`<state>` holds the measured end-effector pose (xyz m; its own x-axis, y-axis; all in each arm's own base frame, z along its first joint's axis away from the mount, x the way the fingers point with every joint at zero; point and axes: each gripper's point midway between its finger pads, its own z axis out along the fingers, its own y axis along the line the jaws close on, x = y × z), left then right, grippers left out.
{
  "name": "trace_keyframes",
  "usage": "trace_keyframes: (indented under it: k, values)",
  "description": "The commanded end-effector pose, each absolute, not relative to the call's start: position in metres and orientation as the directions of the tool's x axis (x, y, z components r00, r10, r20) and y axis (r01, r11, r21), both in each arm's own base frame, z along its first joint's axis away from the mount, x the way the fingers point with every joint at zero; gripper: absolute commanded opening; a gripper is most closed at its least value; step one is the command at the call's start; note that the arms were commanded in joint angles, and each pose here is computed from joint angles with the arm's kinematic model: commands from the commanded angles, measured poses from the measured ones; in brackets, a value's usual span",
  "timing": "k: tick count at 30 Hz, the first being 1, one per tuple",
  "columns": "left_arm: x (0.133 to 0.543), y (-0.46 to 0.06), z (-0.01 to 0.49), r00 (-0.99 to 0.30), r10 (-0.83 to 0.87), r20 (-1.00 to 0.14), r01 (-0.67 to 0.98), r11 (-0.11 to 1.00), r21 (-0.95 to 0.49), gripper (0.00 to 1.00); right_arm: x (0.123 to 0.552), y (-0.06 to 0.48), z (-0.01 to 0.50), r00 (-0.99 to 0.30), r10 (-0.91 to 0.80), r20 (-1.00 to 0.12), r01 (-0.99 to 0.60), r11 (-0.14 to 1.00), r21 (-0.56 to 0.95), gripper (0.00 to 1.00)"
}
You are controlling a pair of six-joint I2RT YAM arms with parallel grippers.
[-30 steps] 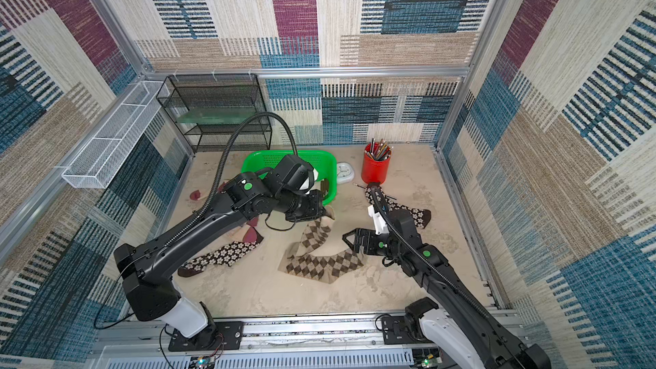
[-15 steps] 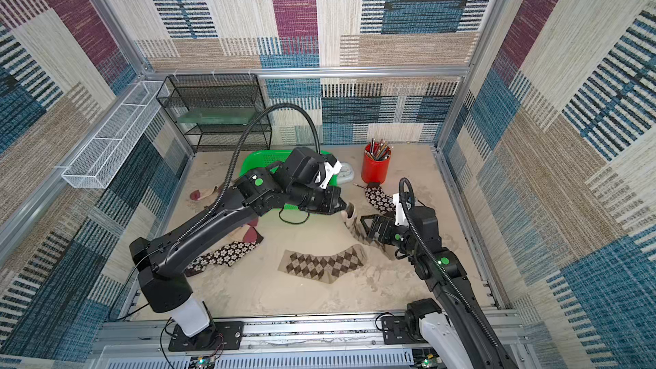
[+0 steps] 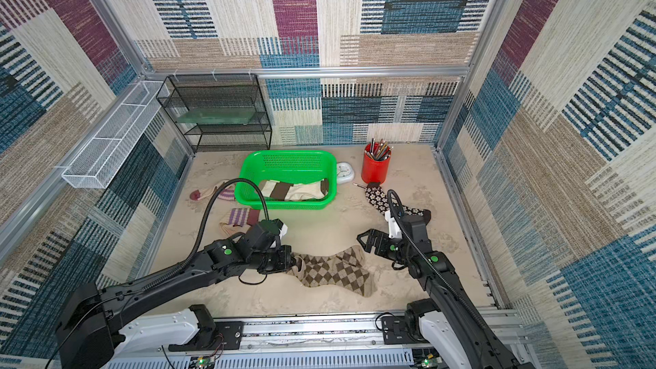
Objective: Place the socks together as a pair
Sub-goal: Flatten out the sock.
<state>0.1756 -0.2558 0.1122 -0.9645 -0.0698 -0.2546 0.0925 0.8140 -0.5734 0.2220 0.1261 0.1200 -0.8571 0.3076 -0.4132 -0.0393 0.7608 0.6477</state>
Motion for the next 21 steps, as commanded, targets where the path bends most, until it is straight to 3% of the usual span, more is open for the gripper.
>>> trace_keyframes:
  k: [1, 7, 10, 17, 21]
  values:
    - [0.188, -0.265, 0.129, -0.946, -0.135, -0.295, 0.087, 0.771, -0.631, 0.05, 0.218, 0.132, 0.113, -0.882, 0.269, -0.386, -0.049, 0.764, 0.644, 0.96]
    - [0.177, -0.23, 0.112, -0.944, -0.204, -0.259, -0.025, 0.827, -0.562, 0.07, 0.196, 0.143, 0.091, -0.941, 0.191, -0.28, -0.014, 0.804, 0.595, 0.93]
    - [0.172, -0.219, 0.11, -0.928, -0.268, -0.258, -0.066, 0.802, -0.594, 0.07, 0.185, 0.151, 0.085, -0.955, 0.166, -0.247, -0.013, 0.805, 0.593, 0.93]
    - [0.166, -0.217, 0.12, -0.925, -0.273, -0.265, -0.05, 0.777, -0.627, 0.06, 0.15, 0.154, 0.076, -0.976, 0.126, -0.178, 0.011, 0.843, 0.538, 0.91]
    - [0.166, -0.224, 0.128, -0.93, -0.257, -0.264, -0.028, 0.764, -0.644, 0.06, 0.142, 0.16, 0.082, -0.977, 0.086, -0.195, -0.034, 0.841, 0.54, 0.9]
